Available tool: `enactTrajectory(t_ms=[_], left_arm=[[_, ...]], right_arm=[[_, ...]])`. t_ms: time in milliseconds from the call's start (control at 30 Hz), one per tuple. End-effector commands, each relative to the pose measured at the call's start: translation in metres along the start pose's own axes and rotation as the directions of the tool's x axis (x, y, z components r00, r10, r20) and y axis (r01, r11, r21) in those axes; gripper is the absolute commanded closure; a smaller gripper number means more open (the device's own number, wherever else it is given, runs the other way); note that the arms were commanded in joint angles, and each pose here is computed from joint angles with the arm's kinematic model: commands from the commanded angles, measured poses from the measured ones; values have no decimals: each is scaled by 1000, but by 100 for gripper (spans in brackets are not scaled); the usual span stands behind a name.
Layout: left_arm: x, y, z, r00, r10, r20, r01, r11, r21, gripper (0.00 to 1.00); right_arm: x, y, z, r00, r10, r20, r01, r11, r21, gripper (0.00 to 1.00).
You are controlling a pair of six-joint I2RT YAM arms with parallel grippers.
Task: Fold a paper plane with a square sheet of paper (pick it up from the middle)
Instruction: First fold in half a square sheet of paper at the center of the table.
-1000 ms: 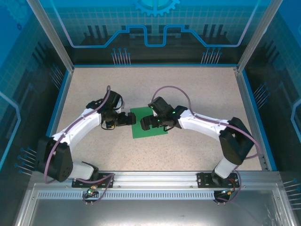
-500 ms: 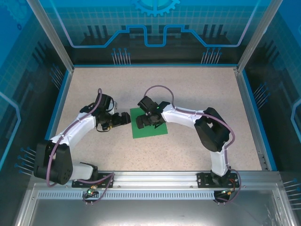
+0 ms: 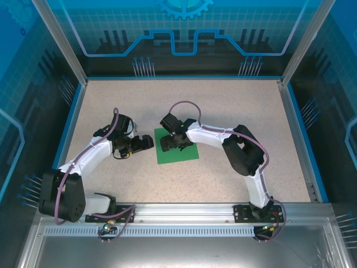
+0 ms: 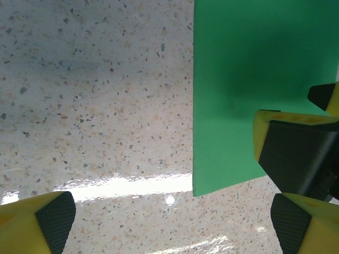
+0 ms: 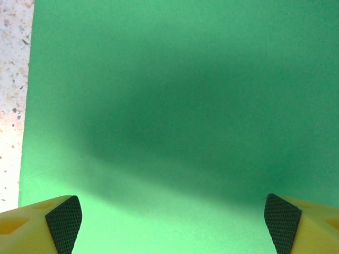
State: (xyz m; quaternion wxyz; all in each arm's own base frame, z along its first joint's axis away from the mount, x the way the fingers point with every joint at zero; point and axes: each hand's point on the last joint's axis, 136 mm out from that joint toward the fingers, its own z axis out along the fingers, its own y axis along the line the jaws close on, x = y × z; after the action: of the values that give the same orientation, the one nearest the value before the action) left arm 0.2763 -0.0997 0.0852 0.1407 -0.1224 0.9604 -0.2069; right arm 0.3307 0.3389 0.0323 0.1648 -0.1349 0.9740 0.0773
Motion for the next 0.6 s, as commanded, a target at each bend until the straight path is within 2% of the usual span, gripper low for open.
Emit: enactTrajectory(t_ms=[0, 567], left_arm=[[2, 0, 3, 999, -32, -16, 33, 999, 22, 1], [4, 0, 8, 998, -36, -42, 37, 999, 22, 1]], right_arm=[[-5, -8, 4, 1000, 22, -4, -22, 999, 37, 7], [13, -21, 31, 994, 90, -65, -83, 990, 117, 11]])
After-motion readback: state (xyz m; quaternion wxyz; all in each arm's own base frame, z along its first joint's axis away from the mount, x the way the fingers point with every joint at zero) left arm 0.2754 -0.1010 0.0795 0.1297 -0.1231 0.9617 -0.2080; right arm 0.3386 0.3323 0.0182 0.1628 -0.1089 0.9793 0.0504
